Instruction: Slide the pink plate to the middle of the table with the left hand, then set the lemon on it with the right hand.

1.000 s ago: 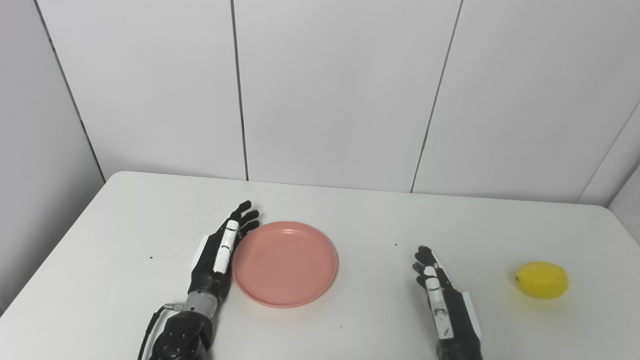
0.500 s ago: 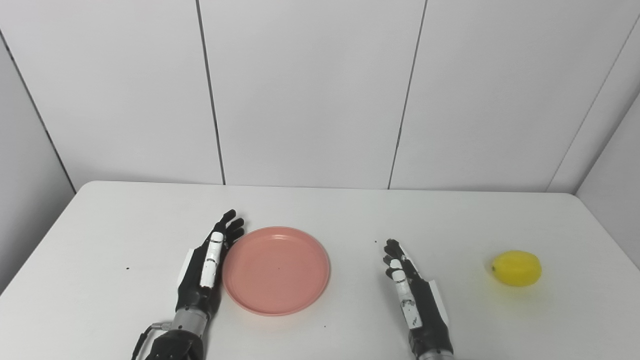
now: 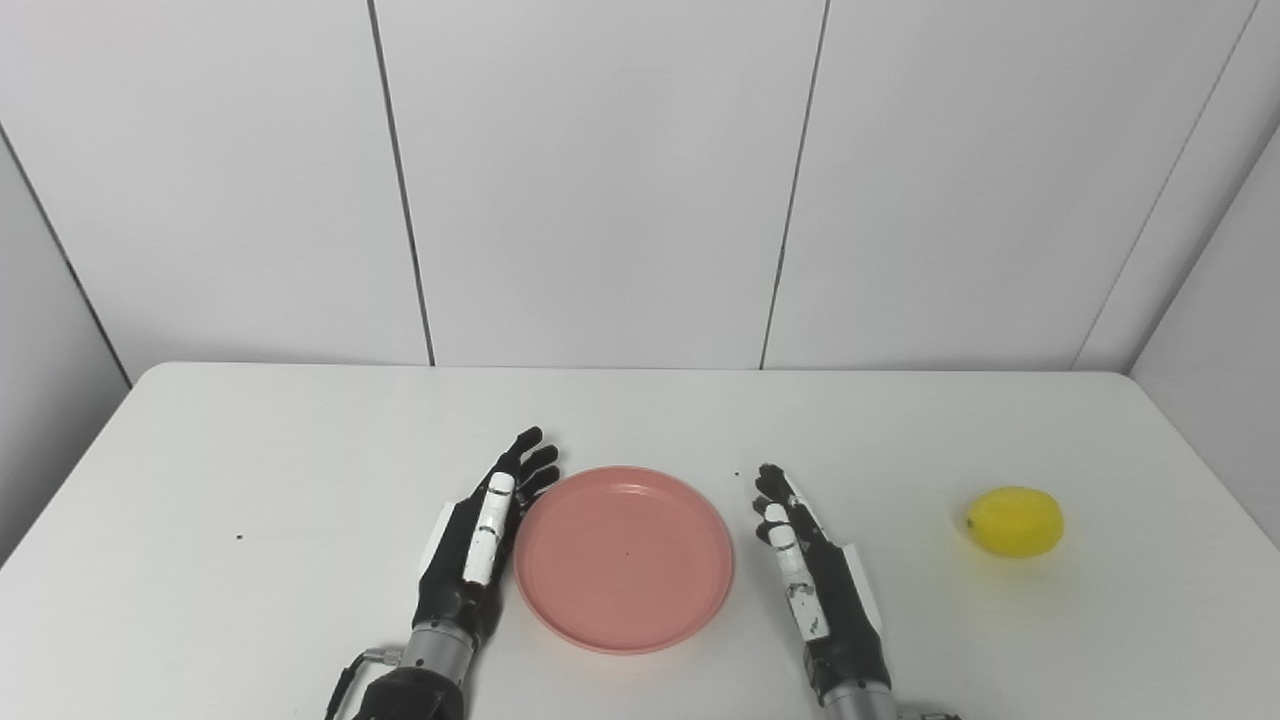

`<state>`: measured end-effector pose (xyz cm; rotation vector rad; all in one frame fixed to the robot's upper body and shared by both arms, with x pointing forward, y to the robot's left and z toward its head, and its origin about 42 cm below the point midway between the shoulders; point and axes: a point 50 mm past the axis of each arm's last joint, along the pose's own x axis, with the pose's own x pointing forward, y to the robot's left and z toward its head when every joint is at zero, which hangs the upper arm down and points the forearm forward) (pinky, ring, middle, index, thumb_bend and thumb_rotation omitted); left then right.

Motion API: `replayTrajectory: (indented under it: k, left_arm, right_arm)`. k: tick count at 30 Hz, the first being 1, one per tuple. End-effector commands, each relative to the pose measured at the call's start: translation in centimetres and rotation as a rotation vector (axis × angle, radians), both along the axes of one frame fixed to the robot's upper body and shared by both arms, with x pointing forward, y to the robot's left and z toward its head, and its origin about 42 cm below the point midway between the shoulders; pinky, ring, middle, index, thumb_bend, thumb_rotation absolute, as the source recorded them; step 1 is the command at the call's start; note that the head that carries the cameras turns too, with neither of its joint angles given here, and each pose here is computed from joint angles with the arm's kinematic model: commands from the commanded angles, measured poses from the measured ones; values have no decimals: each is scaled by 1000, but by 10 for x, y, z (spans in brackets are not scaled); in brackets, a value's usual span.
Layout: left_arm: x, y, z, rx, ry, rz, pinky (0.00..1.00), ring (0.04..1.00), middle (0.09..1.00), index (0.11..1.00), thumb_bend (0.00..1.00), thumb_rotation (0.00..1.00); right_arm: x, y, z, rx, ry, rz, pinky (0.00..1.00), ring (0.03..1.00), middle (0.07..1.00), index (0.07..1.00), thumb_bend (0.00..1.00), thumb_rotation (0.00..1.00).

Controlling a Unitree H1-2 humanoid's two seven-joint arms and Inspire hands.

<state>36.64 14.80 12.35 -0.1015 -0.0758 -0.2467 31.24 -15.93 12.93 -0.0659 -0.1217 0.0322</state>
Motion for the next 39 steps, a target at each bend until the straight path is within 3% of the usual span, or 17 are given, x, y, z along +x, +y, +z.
replayTrajectory:
  k: [1,23,29,32,37,39]
  left_arm:
    - [-12,-8,-20,-7,39,-10,874,888,888,887,603,1000]
    - [-15,-25,-29,3,20,-38,955,926,916,909,593,1000]
    - [-17,-28,-32,20,19,-41,929,916,908,897,605,1000]
    - [-17,-28,-32,20,17,-40,924,915,904,893,593,1000]
    - [-14,-22,-31,27,16,-40,926,919,909,896,582,1000]
    - [-13,-19,-31,28,18,-39,920,917,910,898,578,1000]
  right_arm:
    - [5,5,21,18,-111,2,899,910,923,910,587,1000]
    - [2,0,27,-14,-138,-24,914,910,918,908,593,1000]
    - [0,-11,36,-39,-150,-100,957,920,919,907,686,1000]
    - [1,-16,43,-57,-192,-126,923,923,913,899,640,1000]
    - [1,-31,60,-174,-267,-238,874,901,905,898,600,991]
    - [1,-36,67,-227,-275,-276,863,914,920,917,591,885]
